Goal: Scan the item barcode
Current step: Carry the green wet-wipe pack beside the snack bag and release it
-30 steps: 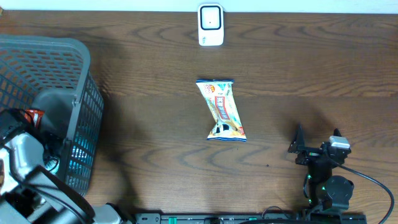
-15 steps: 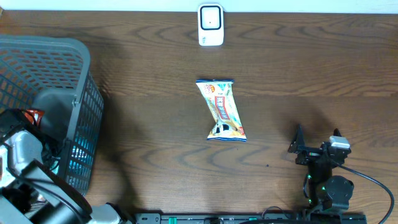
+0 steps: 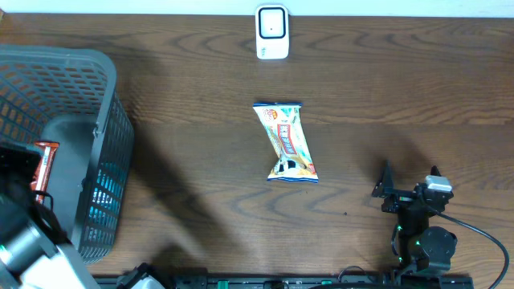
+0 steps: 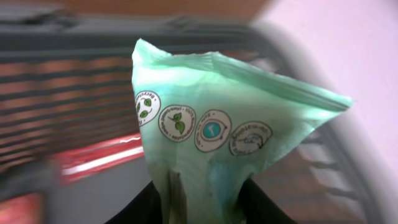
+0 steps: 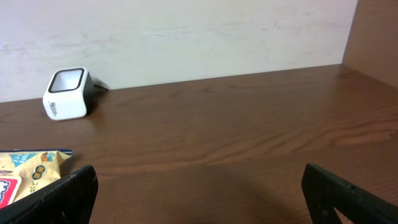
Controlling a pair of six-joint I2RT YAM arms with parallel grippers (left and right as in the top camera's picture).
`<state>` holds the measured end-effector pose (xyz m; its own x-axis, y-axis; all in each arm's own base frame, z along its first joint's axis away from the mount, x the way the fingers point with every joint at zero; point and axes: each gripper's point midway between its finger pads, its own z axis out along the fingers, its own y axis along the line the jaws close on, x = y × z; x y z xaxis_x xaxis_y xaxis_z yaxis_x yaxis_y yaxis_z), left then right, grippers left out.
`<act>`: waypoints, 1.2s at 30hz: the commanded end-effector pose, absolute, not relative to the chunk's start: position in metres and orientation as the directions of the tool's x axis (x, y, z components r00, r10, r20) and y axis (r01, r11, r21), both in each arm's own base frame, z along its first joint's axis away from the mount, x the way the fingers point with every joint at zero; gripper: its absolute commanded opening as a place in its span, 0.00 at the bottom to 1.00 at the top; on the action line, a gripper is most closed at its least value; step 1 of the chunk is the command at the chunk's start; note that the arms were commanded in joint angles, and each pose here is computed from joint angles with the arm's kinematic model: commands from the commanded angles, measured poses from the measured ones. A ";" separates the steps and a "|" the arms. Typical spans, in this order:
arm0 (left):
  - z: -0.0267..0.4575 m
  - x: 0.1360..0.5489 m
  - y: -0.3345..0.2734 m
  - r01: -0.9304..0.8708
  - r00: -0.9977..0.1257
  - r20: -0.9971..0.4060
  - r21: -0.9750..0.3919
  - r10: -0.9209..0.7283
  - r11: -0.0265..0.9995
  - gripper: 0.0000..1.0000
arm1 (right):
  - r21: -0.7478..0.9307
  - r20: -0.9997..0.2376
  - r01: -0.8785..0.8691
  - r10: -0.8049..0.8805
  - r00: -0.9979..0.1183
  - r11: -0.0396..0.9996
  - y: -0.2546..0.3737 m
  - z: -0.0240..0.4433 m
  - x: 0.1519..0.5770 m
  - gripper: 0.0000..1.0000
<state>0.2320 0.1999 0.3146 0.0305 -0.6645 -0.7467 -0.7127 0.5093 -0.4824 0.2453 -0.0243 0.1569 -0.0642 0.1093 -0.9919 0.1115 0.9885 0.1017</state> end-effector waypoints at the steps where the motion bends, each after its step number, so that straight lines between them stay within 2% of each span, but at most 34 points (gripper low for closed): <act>1: 0.370 0.260 0.119 -0.330 -0.011 -0.669 -0.699 -0.743 0.634 0.33 | 0.113 -0.991 0.110 0.120 -0.063 0.987 -0.023 0.156 0.245 0.99; 5: 0.403 0.268 0.057 -0.080 -0.098 -0.706 -0.697 -0.701 0.713 0.33 | 0.113 -0.991 0.110 0.120 -0.063 0.987 -0.023 0.156 0.245 0.99; 10: 0.395 0.279 -0.011 0.081 -0.284 -0.704 -0.694 -0.651 0.715 0.33 | 0.113 -0.991 0.110 0.120 -0.063 0.987 -0.023 0.156 0.245 0.99; 13: 0.376 0.289 -0.042 0.096 -0.372 -0.691 -0.692 -0.619 0.715 0.33 | 0.113 -0.991 0.110 0.120 -0.063 0.987 -0.023 0.156 0.245 0.99; 20: 0.292 0.318 -0.114 0.017 -0.572 -0.666 -0.593 -0.479 0.805 0.33 | 0.113 -0.991 0.110 0.121 -0.063 0.987 -0.023 0.156 0.245 0.99; 28: 0.177 0.339 -0.179 -0.072 -0.729 -0.624 -0.338 -0.281 0.938 0.33 | 0.113 -0.991 0.110 0.120 -0.063 0.987 -0.023 0.156 0.245 0.99; 36: 0.070 0.340 -0.191 -0.222 -0.834 -0.465 -0.213 -0.298 0.952 0.33 | 0.113 -0.991 0.110 0.120 -0.063 0.987 -0.023 0.156 0.245 0.99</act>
